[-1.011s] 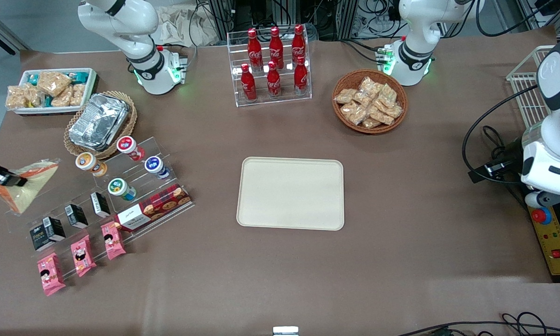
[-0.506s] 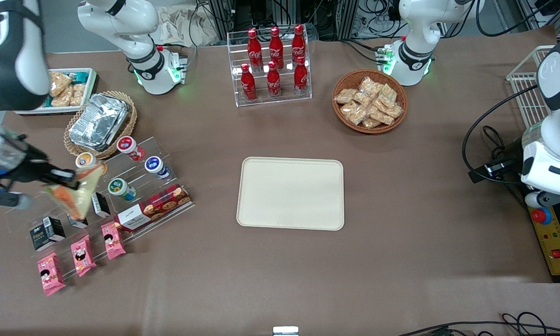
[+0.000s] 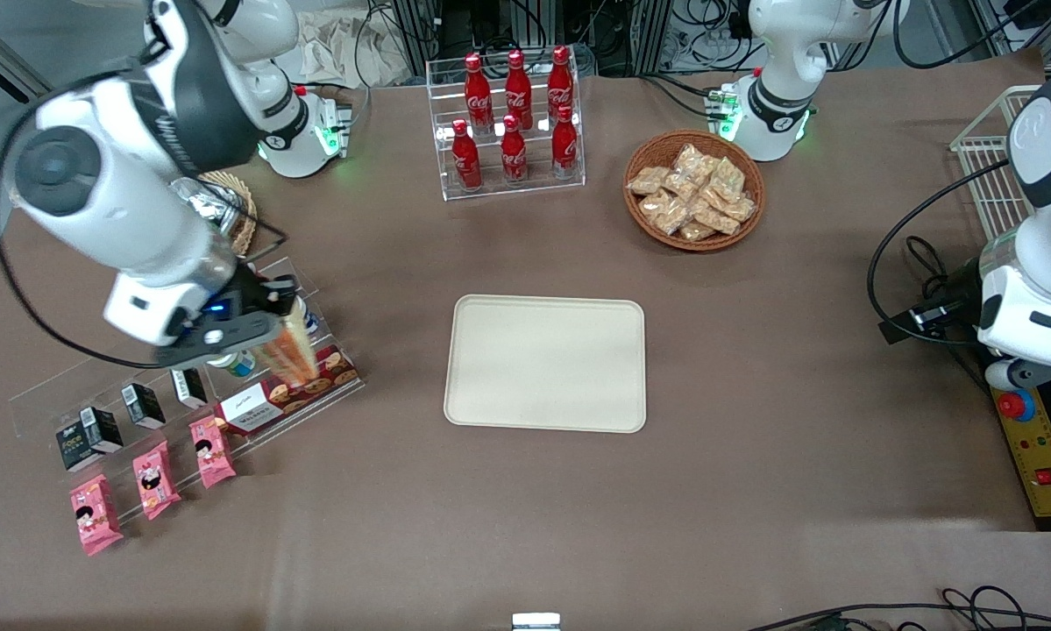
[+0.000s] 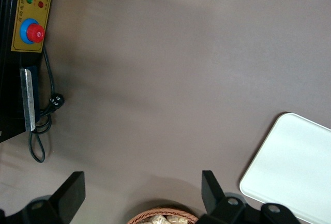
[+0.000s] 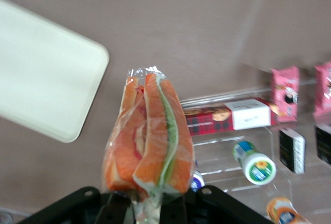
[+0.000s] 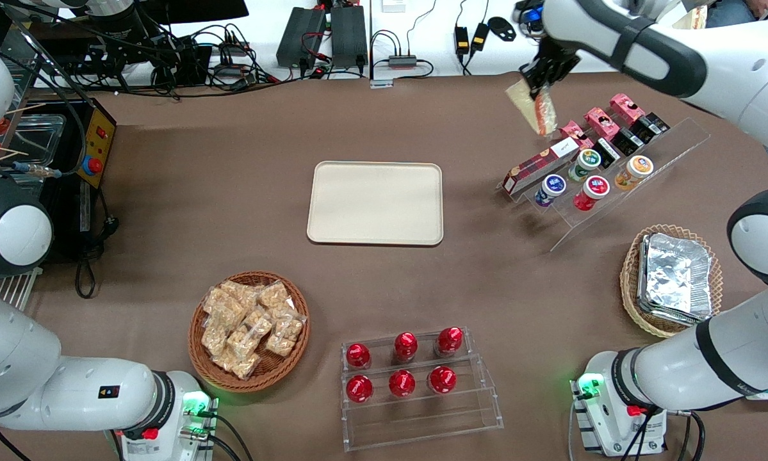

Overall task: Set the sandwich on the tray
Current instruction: 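Carry the sandwich with the right gripper over the cream tray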

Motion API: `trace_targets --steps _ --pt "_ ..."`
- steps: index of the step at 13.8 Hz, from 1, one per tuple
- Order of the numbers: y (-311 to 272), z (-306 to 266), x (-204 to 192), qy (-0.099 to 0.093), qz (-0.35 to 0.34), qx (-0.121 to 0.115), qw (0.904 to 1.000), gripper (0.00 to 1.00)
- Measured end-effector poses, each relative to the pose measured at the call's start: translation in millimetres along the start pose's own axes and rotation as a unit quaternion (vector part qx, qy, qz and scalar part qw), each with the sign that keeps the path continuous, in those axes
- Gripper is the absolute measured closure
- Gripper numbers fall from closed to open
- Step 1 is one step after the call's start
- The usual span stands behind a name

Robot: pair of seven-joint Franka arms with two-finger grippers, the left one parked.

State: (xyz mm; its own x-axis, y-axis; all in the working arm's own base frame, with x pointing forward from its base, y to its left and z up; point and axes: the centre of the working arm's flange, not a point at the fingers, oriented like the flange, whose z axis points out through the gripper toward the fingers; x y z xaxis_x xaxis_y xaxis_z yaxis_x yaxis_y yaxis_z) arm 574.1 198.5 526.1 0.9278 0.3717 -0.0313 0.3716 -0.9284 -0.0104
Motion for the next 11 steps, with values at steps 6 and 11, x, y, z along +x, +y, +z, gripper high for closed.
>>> trace_targets --steps 6,11 --pt "-88.4 51.3 25.1 -0.004 -0.133 0.002 0.9911 0.83" --pt "-137.4 98.0 49.2 0.031 -0.255 0.005 0.9665 0.83"
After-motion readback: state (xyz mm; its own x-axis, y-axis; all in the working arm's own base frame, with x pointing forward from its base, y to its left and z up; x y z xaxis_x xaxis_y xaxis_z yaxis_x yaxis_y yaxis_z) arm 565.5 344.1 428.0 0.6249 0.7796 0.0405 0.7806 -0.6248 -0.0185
